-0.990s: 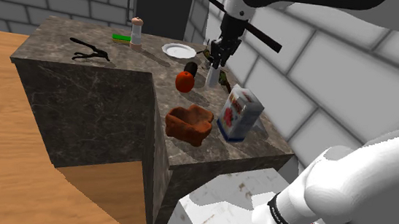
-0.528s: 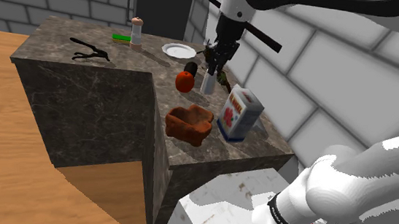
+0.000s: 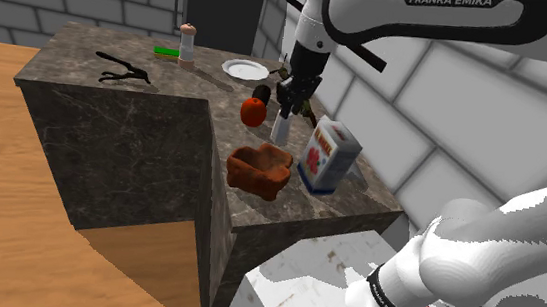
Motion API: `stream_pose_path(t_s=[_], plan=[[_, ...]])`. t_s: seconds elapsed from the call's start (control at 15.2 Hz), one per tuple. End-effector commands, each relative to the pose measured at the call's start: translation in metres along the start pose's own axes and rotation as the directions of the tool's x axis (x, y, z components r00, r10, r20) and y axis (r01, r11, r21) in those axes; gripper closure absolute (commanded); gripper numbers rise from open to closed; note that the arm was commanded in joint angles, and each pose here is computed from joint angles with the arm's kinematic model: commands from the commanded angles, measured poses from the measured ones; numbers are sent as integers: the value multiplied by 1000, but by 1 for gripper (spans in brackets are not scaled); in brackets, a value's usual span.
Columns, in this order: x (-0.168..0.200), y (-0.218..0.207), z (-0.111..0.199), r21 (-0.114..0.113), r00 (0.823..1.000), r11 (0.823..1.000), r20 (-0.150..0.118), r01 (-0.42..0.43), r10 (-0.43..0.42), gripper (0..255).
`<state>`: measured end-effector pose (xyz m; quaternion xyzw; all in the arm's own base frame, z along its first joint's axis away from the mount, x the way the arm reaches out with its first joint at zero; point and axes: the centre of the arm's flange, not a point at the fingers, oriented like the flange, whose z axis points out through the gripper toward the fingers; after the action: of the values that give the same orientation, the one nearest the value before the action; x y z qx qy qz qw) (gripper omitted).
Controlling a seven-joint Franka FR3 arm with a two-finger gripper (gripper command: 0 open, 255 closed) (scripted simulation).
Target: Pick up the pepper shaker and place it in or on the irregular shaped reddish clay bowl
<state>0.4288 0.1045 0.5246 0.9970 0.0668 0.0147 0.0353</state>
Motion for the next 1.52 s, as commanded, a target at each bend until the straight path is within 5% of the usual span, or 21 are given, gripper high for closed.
stream_pose_path(t_s=[0.0, 0.59, 1.12, 1.19, 1.45], plan=[[0, -1, 9, 0, 1000, 1000, -1, 0, 0, 255], [-1, -5, 59, 0, 1000, 1000, -1, 0, 0, 255], [-1, -5, 59, 0, 1000, 1000, -1, 0, 0, 255], [-1, -5, 59, 0, 1000, 1000, -1, 0, 0, 0], [-1, -5, 59, 0, 1000, 1000, -1, 0, 0, 0]])
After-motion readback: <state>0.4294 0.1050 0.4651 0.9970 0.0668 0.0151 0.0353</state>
